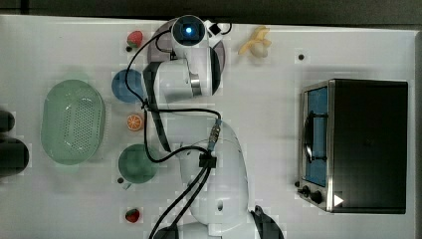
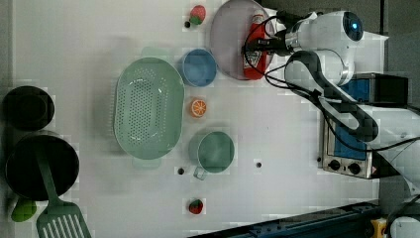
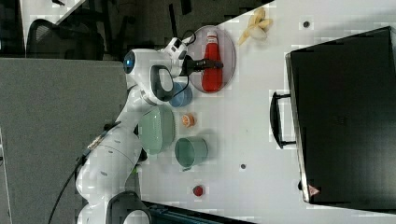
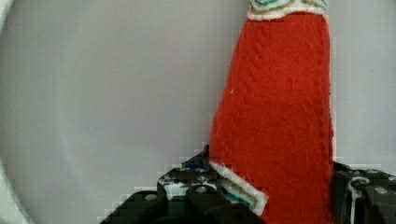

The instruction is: Pick ketchup from plate and place it on table.

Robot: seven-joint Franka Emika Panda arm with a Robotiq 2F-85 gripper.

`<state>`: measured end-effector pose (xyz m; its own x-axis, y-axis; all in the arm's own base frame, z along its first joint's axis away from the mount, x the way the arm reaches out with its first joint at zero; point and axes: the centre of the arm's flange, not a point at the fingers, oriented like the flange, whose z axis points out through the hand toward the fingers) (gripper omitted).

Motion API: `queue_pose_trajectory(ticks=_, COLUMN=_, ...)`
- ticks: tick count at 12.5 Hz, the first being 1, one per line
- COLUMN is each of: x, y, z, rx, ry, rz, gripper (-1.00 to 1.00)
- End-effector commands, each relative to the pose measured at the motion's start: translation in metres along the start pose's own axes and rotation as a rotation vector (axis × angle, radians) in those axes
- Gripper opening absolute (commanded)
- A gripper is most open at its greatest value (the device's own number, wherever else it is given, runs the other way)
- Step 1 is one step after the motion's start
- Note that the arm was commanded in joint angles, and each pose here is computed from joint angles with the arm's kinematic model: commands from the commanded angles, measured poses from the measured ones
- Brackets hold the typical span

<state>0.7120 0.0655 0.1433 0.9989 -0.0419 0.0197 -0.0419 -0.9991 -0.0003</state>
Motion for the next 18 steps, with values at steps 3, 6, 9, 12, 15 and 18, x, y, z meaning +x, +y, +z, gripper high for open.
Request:
queue_pose_trajectory(ticks=3, x=0.028, y=0.008, z=-0.112, rx=0.041, ry=0.108, rz=0.028, gripper=0.18)
queue_pose_trajectory(ticks=6, x=0.021, y=0.023, z=-0.191, rx=0.068, ry=0.091, rz=0.08, gripper=0.18)
queue_pose_trajectory(ticks=9, x=0.005, y=0.046, z=-0.259, rx=0.049, ry=0.118, rz=0.105, gripper=0.18)
queue_pose_trajectory(ticks=12, x=-0.036, y=0.071, z=-0.29, rx=0.02, ry=0.086, rz=0.135, gripper=0.18)
queue_pose_trajectory(ticks=15, x=-0.089, y=0.09, z=-0.293, rx=-0.008, ry=0.044, rz=0.163, gripper=0.18)
queue_pose_trajectory(ticks=18, x=-0.139, y=0.102, z=-0.278, rx=-0.033, ry=-0.016, rz=0.189, gripper=0.18)
